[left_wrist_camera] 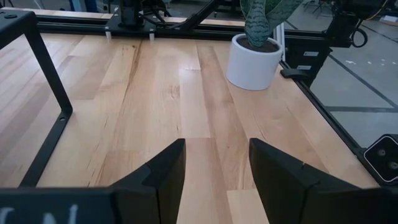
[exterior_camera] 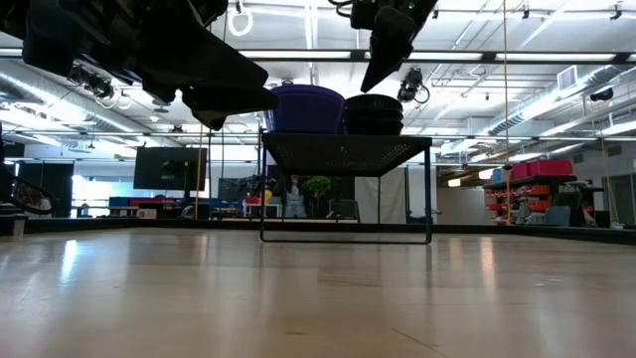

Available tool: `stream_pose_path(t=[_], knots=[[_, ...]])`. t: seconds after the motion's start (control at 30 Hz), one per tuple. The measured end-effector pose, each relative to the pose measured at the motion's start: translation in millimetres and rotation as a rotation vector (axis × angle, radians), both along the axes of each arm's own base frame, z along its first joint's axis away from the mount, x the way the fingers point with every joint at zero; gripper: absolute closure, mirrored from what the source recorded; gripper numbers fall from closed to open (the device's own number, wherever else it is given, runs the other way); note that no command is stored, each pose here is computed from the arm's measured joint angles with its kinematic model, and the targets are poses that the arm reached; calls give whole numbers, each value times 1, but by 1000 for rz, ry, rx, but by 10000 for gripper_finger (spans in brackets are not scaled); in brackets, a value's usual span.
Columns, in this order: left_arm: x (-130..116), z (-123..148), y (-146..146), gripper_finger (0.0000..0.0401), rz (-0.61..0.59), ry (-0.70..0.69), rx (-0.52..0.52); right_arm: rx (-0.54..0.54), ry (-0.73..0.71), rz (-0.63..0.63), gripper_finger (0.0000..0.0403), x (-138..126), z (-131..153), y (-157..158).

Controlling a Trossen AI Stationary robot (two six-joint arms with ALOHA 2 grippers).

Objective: Pick & Place Mini bowls
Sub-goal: Stack the orange patterned bowl on the orange patterned bowl on the shelf

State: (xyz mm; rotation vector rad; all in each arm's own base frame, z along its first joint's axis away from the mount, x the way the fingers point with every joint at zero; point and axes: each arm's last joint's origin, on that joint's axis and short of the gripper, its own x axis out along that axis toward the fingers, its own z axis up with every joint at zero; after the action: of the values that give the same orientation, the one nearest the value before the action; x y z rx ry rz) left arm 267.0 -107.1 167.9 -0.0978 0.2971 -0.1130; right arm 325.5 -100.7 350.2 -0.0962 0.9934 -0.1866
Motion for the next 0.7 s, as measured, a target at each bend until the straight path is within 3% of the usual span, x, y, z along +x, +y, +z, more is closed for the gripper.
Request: stream_pose_path(t=[0.7], knots=[[0,0,0,220,2,1,-7,14,68,9,400,1,-9,0]])
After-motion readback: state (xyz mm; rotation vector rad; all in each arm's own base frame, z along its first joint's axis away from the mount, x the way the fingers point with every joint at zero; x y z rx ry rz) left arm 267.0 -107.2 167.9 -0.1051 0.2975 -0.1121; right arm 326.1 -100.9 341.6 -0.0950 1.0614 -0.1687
